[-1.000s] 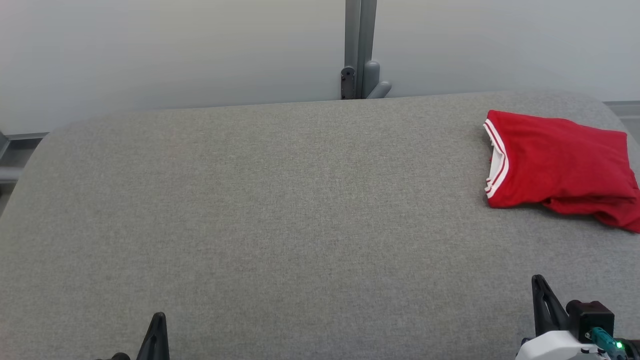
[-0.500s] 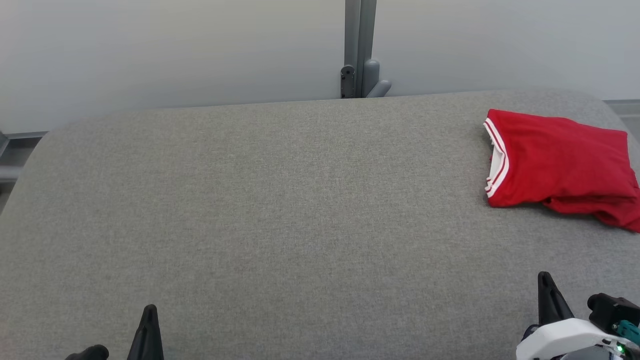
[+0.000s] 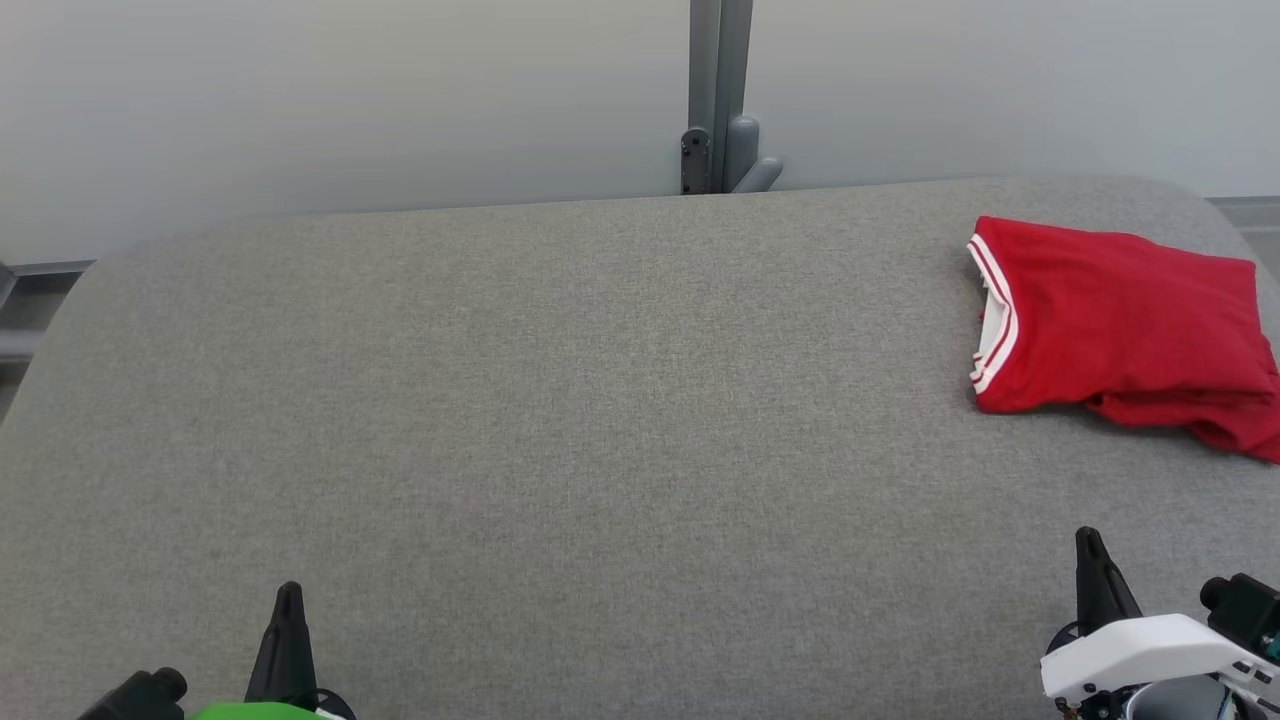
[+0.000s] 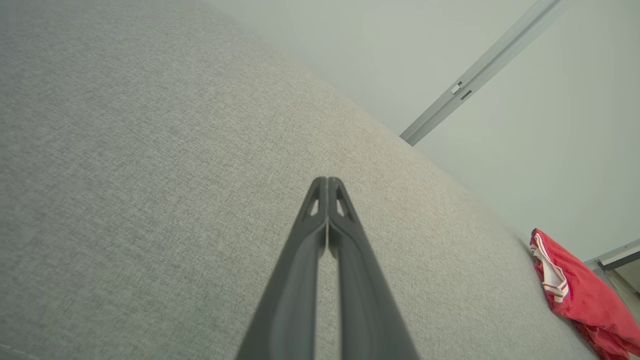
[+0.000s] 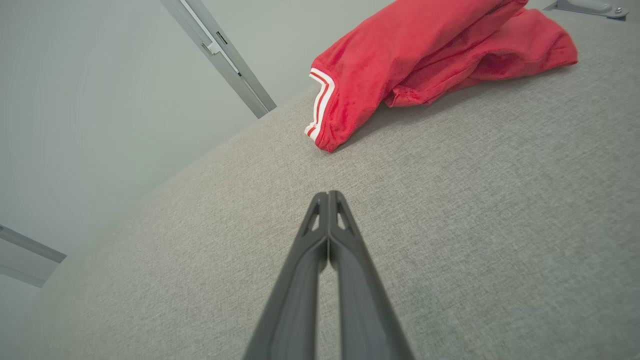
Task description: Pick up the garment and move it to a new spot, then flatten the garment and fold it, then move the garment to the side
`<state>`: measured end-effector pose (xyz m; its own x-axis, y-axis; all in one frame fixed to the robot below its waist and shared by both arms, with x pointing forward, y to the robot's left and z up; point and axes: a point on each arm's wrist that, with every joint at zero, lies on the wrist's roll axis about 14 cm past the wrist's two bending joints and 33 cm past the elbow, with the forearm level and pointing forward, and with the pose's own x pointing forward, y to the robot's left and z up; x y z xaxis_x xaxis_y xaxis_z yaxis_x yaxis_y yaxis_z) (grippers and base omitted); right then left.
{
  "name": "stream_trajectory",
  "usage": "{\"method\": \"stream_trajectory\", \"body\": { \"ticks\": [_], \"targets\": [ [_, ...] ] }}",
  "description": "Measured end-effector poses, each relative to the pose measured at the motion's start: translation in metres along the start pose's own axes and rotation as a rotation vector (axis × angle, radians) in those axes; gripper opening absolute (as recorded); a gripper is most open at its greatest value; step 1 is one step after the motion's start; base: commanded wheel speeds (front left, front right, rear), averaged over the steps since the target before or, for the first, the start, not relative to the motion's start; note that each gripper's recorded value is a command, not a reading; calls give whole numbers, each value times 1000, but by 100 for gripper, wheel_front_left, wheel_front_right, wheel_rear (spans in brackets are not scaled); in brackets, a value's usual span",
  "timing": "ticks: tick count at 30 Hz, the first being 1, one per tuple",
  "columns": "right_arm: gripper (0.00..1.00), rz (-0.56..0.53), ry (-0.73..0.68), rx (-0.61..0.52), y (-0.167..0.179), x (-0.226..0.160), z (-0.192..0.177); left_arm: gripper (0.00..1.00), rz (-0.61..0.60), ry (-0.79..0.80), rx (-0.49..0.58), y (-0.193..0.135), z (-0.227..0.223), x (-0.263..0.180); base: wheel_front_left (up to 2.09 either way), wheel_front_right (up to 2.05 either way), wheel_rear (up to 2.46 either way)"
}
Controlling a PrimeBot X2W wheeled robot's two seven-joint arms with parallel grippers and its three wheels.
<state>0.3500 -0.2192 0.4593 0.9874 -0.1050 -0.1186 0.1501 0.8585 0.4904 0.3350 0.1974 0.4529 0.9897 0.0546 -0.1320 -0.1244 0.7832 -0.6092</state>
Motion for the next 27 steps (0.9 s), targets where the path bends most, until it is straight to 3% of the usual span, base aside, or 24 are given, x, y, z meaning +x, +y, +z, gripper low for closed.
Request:
{"method": "stream_trajectory", "body": {
  "ticks": [27],
  "targets": [
    [0, 12, 5, 402, 9, 12, 9, 0, -14, -2, -350, -10, 13, 19, 0, 0, 0]
  ]
}}
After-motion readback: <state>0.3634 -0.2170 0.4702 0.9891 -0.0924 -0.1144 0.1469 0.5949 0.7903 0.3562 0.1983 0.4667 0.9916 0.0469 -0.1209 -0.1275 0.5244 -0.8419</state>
